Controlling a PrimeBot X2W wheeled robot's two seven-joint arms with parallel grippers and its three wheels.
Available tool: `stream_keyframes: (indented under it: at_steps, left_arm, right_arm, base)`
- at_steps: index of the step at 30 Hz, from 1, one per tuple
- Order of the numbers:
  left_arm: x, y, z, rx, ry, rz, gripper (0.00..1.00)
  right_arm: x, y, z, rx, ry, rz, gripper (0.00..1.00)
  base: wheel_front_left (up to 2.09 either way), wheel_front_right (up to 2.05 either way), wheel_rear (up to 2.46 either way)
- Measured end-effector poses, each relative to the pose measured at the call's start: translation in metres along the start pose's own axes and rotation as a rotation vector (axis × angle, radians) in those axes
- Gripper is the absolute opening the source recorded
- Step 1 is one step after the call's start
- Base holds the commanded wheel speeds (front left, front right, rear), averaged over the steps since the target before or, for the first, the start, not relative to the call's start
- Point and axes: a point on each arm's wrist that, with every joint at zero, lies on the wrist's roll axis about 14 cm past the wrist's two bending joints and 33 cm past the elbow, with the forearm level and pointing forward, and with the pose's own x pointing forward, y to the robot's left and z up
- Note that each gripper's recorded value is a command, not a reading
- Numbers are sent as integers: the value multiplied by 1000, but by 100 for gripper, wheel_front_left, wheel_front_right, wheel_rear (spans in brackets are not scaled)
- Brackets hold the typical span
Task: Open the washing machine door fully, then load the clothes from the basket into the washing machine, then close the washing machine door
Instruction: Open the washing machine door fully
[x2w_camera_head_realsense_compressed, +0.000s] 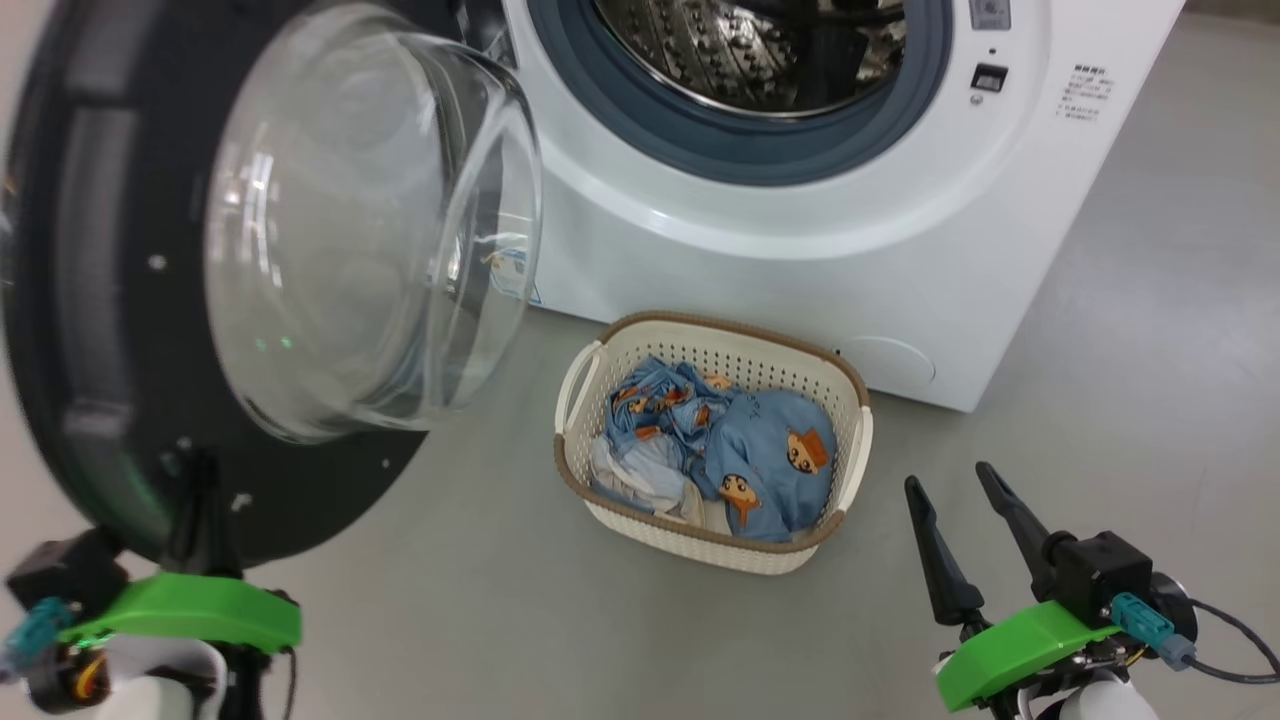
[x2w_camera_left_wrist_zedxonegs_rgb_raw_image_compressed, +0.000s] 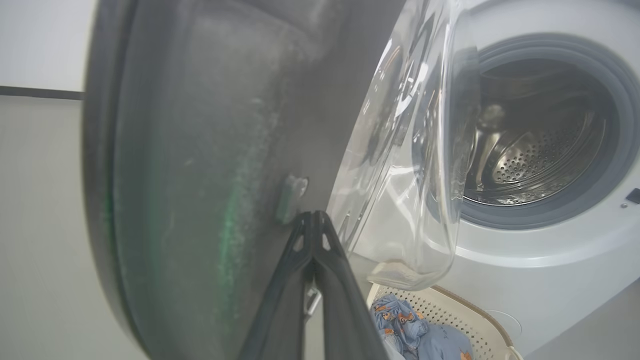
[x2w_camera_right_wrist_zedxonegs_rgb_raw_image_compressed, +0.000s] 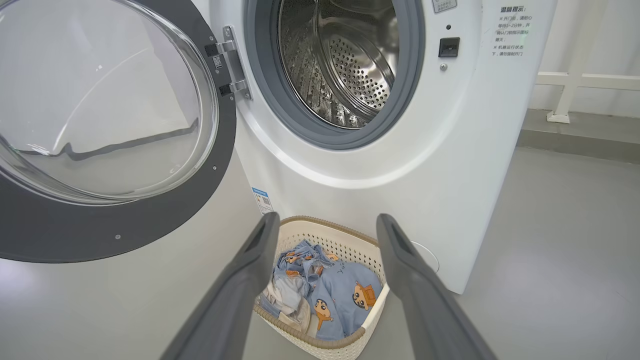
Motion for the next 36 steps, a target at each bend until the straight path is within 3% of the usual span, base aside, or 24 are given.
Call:
stream_keyframes:
  at_steps: [18,36]
  left_arm:
    - [47,63,23,98,-40,184,0]
    - [85,108,38,127,-39,317,0]
  right_arm:
    - [25,-26,-30,-30,66,-27,100]
    - [40,-42,-52,-59,126,-41,100]
  base:
    - [0,0,0]
    - [0,0,0]
